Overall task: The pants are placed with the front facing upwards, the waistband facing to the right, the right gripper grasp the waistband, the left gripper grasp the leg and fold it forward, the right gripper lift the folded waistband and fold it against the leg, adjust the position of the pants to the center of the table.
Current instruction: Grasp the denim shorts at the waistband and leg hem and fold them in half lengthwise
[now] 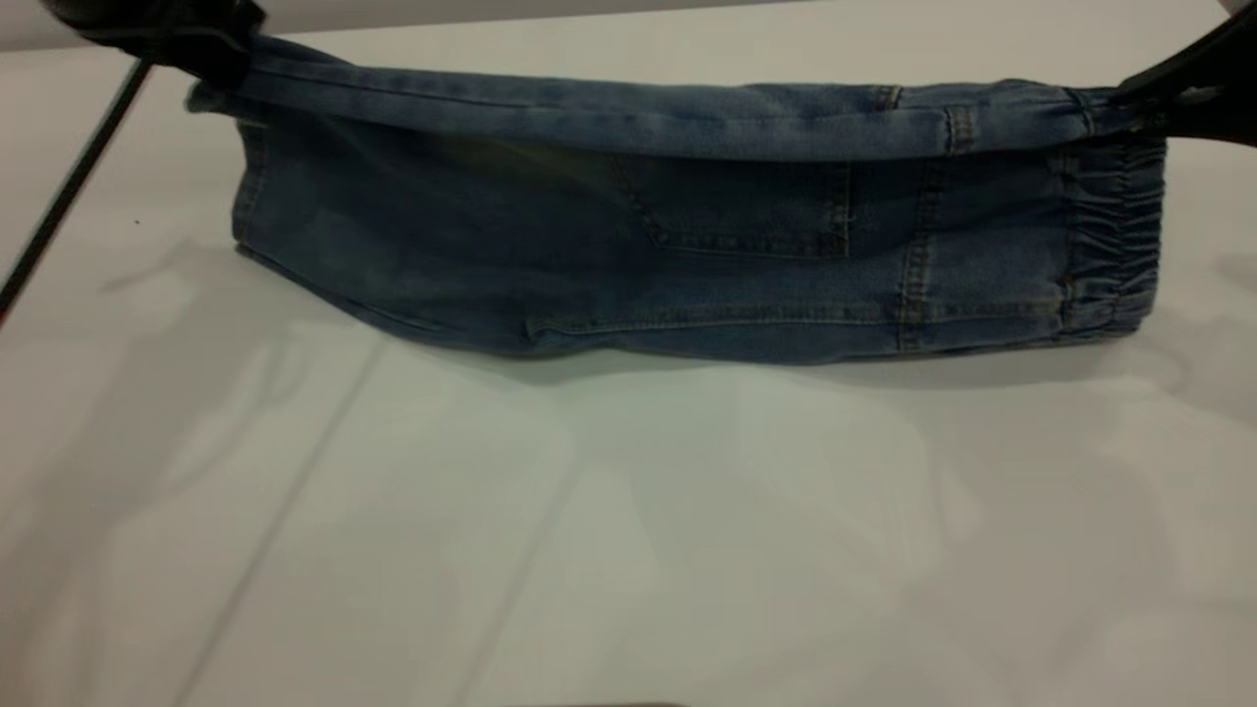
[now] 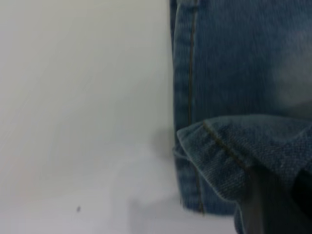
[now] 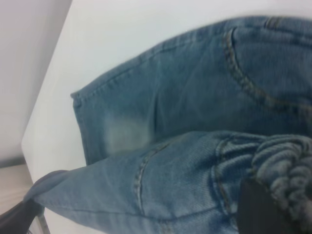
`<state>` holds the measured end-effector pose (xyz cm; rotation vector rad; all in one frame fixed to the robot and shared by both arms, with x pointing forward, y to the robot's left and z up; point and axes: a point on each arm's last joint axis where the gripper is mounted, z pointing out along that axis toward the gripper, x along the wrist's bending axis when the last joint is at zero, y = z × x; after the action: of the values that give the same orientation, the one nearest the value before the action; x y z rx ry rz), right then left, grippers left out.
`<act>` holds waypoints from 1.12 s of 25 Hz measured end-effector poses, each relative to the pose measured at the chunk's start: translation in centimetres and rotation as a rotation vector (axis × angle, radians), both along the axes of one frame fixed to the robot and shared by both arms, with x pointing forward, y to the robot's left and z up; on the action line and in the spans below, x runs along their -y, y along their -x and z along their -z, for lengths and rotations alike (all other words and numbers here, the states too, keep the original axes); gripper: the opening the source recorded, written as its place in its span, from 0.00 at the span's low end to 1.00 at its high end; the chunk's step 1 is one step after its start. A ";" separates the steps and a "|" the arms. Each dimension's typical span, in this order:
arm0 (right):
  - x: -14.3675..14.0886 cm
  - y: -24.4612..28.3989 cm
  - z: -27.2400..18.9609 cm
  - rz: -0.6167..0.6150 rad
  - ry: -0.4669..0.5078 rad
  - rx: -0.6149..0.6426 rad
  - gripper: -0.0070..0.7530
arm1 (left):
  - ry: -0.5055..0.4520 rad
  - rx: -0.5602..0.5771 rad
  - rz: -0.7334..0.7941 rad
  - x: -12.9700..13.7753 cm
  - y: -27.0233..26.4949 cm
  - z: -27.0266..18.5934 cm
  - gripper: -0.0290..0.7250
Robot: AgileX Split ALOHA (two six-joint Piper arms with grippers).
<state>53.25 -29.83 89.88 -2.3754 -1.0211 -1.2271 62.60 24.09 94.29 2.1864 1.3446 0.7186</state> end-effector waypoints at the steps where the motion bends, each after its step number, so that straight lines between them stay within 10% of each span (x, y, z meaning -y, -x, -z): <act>1: 0.1 -0.3 0.3 0.003 -0.002 -0.006 0.05 | 0.000 0.004 0.002 0.1 -0.4 0.1 0.11; 11: 0.3 -1.9 3.1 0.007 -0.026 -0.070 0.13 | 0.003 0.008 0.029 1.8 -2.3 1.6 0.22; 21: -0.3 -1.9 2.6 -0.052 -0.098 -0.032 0.74 | 0.070 -0.002 -0.030 2.4 -2.2 1.6 0.54; 28: -1.2 -0.2 2.9 -0.221 -0.127 -0.149 0.77 | 0.079 -0.011 -0.039 2.4 -2.1 1.4 0.54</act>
<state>53.46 -28.60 86.98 -2.1554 -1.0893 -0.9893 64.69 21.67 92.92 2.1108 1.4008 0.6578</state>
